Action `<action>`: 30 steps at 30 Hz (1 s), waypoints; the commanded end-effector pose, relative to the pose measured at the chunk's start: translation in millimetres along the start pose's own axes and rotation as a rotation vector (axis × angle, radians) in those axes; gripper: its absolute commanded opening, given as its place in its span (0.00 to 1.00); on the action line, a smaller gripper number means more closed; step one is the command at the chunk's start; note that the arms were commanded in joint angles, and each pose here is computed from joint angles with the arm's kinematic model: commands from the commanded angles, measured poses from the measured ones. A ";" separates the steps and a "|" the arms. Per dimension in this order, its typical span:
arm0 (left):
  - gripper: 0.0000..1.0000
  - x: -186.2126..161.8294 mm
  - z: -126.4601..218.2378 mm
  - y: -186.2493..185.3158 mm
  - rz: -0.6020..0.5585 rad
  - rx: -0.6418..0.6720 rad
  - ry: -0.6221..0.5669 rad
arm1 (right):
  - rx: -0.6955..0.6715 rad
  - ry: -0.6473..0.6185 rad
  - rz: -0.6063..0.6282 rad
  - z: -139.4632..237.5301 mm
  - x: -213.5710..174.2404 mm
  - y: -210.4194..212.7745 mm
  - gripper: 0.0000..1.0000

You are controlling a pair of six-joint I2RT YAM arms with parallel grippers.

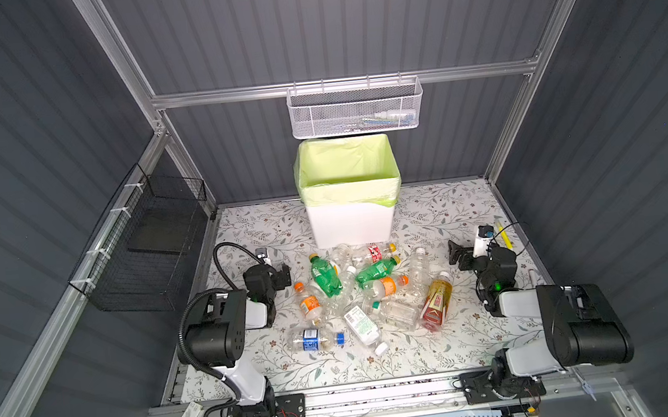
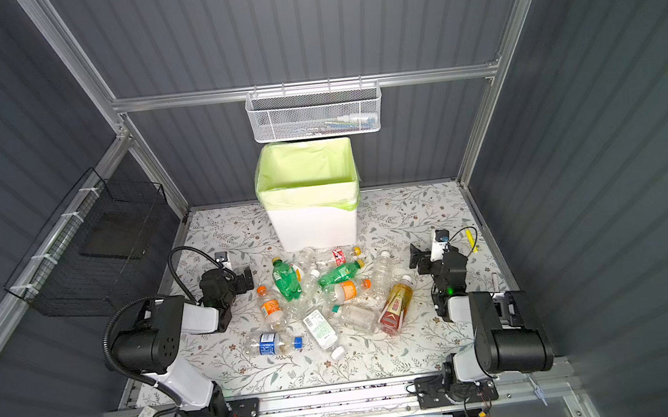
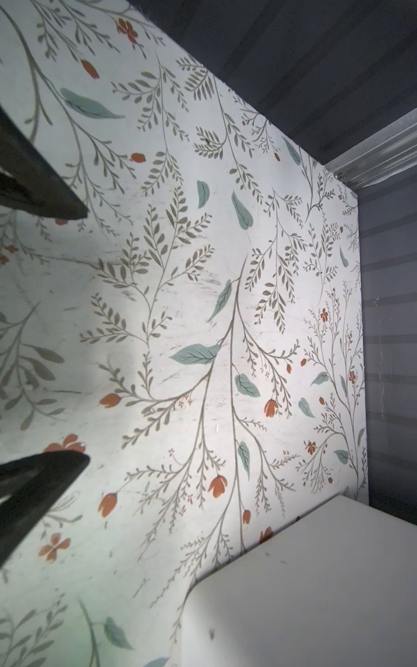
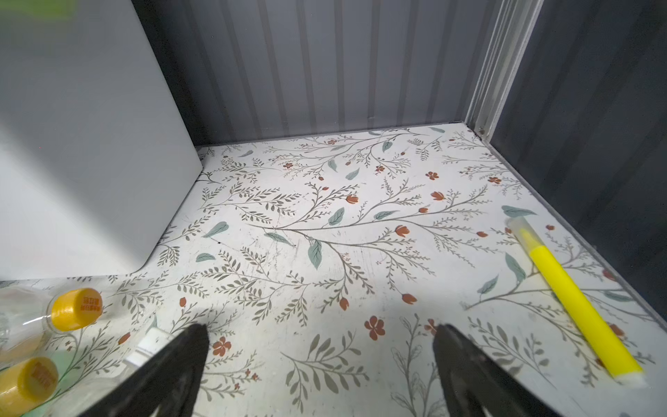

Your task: Throw the plastic bottles in the bin

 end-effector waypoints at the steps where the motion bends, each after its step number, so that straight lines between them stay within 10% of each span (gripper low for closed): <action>1: 0.99 7.4 -2.3 -1.2 -0.009 -0.009 -0.023 | -0.053 0.004 -0.015 -5.6 5.4 -8.2 0.99; 30: 0.99 7.0 -2.6 -1.4 -0.009 -0.011 -0.019 | -0.068 0.004 -0.021 -5.7 5.2 -10.1 0.99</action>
Point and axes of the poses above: each gripper's point midway between its finger pads, its own z axis back along the fingers, its own y axis along the line the jaws close on, x = y × z, the point moved 4 cm from there along z, back along the fingers, and after that the axes turned 7 degrees about z, right-handed, at the moved point
